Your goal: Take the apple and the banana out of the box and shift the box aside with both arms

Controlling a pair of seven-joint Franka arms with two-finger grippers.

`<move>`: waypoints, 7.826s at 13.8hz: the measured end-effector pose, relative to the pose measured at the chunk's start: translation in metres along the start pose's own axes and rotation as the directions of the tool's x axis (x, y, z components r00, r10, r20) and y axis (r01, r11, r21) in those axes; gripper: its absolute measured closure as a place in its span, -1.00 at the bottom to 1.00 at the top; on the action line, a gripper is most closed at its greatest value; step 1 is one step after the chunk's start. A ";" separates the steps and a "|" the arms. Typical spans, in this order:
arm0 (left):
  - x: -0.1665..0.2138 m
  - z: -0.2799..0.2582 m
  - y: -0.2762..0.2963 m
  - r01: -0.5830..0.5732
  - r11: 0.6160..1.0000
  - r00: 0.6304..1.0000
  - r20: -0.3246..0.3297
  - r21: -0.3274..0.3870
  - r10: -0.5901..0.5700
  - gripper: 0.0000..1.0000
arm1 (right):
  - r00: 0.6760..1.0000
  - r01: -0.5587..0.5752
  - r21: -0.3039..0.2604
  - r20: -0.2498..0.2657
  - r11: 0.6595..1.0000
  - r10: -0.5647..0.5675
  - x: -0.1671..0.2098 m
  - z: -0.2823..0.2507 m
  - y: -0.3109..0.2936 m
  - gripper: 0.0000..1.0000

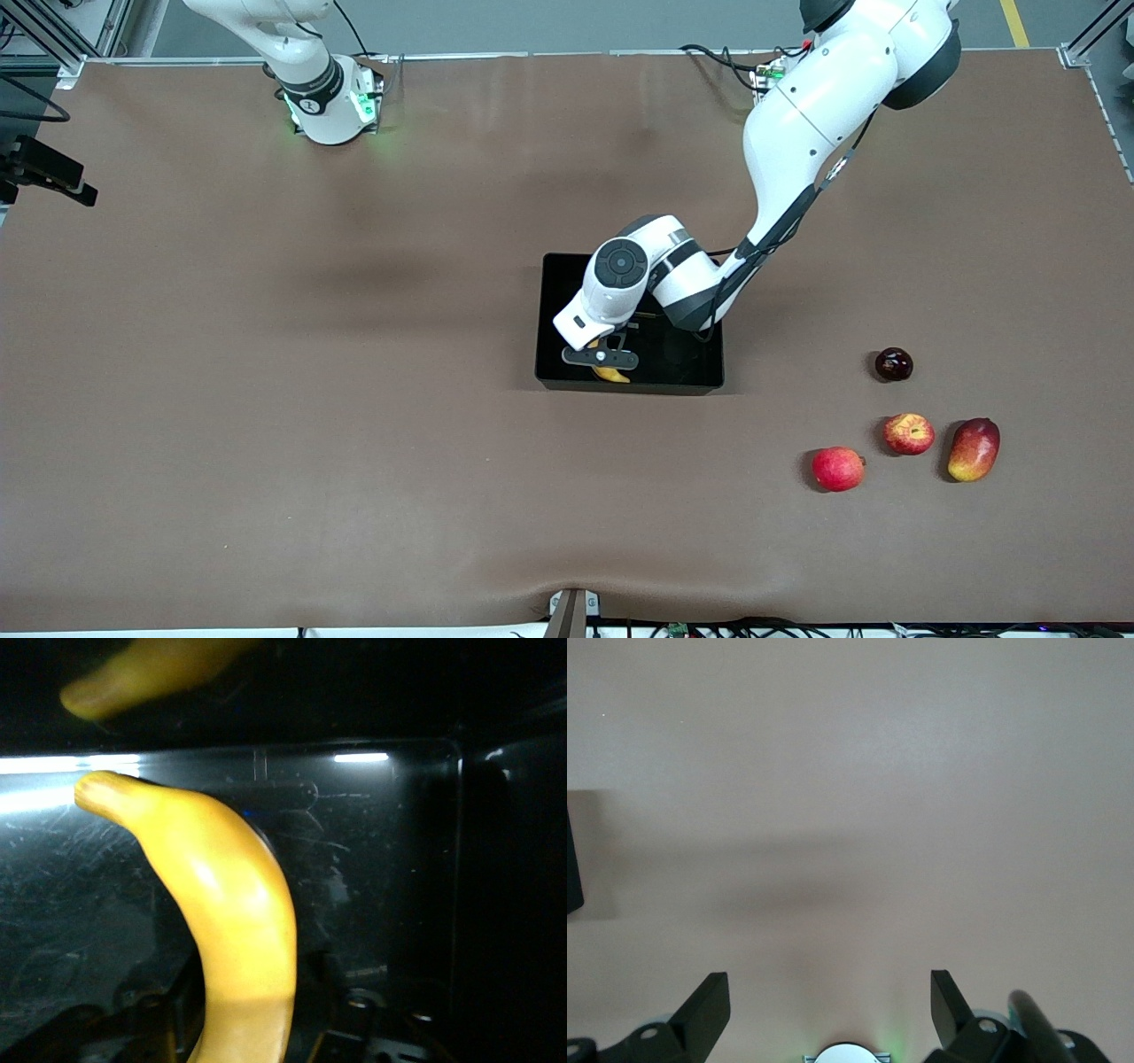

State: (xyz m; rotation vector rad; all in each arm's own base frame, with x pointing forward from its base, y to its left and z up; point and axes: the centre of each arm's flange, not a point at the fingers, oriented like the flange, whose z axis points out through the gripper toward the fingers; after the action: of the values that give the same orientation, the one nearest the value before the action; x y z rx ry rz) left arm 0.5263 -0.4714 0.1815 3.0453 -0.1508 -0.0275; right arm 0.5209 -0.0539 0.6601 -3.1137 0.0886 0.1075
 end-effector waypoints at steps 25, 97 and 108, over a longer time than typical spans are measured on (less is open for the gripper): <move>0.113 -0.154 -0.279 -0.470 0.878 0.882 0.077 0.089 0.464 0.29 | 1.000 -0.001 0.000 0.013 1.000 0.001 0.006 0.008 0.001 -1.00; -0.005 -0.491 -0.373 0.116 0.980 0.990 -0.092 0.159 -0.102 -1.00 | 1.000 -0.007 0.001 0.014 1.000 0.007 0.006 0.008 0.004 -1.00; -0.030 -0.483 -0.374 0.118 0.981 0.992 -0.062 0.157 -0.109 -1.00 | 1.000 -0.007 0.001 0.014 1.000 0.007 0.006 0.008 0.004 -1.00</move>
State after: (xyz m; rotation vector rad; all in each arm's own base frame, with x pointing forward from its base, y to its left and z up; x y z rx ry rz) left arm 0.5434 -0.0540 0.6278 3.2075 0.0265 0.0602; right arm 0.5265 -0.0578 0.6515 -3.1116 0.0989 0.1286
